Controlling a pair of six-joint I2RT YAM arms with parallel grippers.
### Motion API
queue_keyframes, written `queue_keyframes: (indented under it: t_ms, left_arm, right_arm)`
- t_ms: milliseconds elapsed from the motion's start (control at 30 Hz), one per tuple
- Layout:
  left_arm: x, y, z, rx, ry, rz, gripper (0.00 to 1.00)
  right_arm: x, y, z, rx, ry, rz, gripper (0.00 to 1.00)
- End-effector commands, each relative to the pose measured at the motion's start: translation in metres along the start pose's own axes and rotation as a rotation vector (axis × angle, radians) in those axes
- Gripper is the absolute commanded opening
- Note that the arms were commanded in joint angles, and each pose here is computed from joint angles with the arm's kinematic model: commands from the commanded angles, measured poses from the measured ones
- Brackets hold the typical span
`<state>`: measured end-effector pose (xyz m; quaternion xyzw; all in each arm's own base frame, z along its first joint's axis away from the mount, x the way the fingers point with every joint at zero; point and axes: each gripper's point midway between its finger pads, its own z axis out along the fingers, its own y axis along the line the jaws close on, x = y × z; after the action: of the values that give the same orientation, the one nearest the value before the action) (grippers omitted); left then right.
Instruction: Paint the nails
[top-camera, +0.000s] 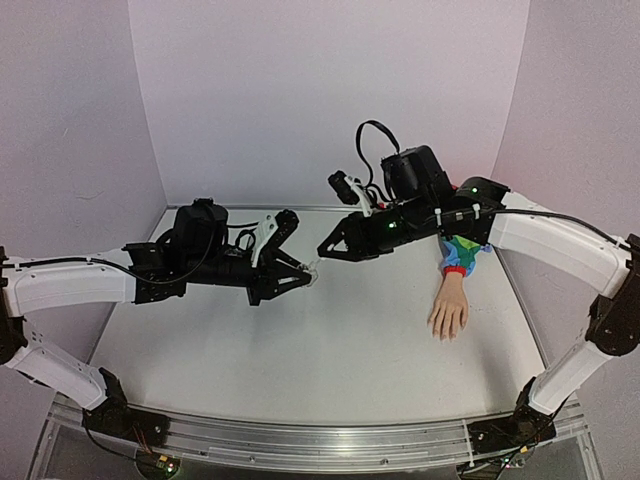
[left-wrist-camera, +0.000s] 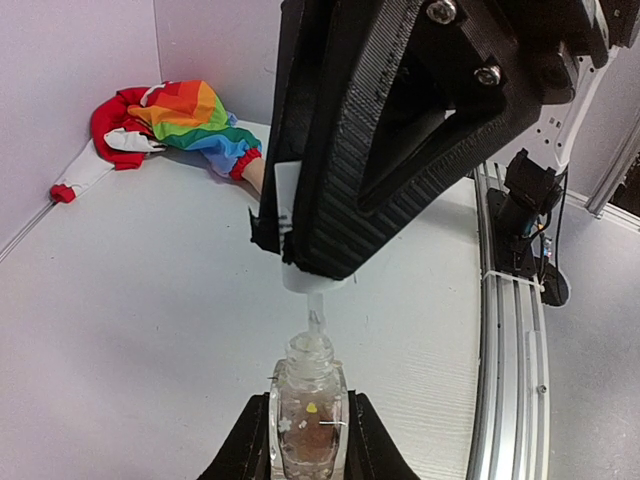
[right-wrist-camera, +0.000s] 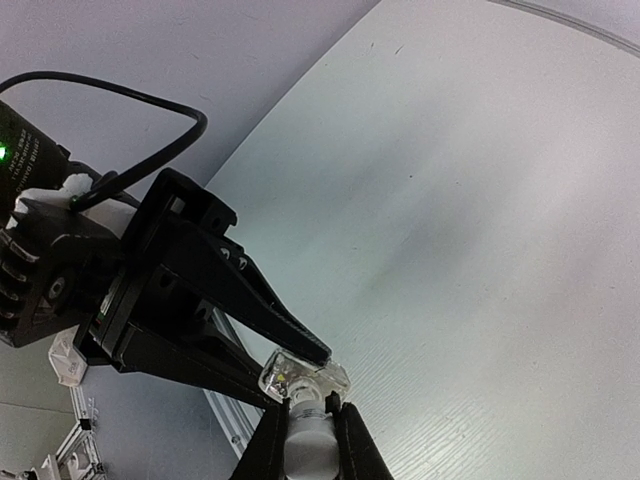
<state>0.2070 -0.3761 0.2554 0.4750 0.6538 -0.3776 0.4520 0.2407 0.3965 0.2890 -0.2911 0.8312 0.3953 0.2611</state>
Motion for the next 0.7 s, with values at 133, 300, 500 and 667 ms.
queue_keyframes:
  t_ms: [133, 300, 500, 667]
  left_arm:
    - [-0.026, 0.003, -0.004, -0.017, -0.063, 0.038, 0.0]
    - [-0.024, 0.004, -0.002, -0.019, -0.057, 0.038, 0.0]
    - [-0.021, 0.005, 0.0, -0.026, -0.052, 0.04, 0.0]
    - [-0.023, 0.011, -0.002, -0.061, -0.062, 0.041, 0.0]
  right_arm:
    - [-0.009, -0.001, -0.019, 0.02, -0.059, -0.017, 0.0]
    - [-0.011, -0.001, -0.024, 0.02, -0.077, -0.012, 0.0]
    - [-0.013, 0.0, -0.036, 0.025, -0.12, 0.001, 0.0]
    - [-0.009, -0.026, -0.054, 0.123, -0.176, 0.1, 0.0]
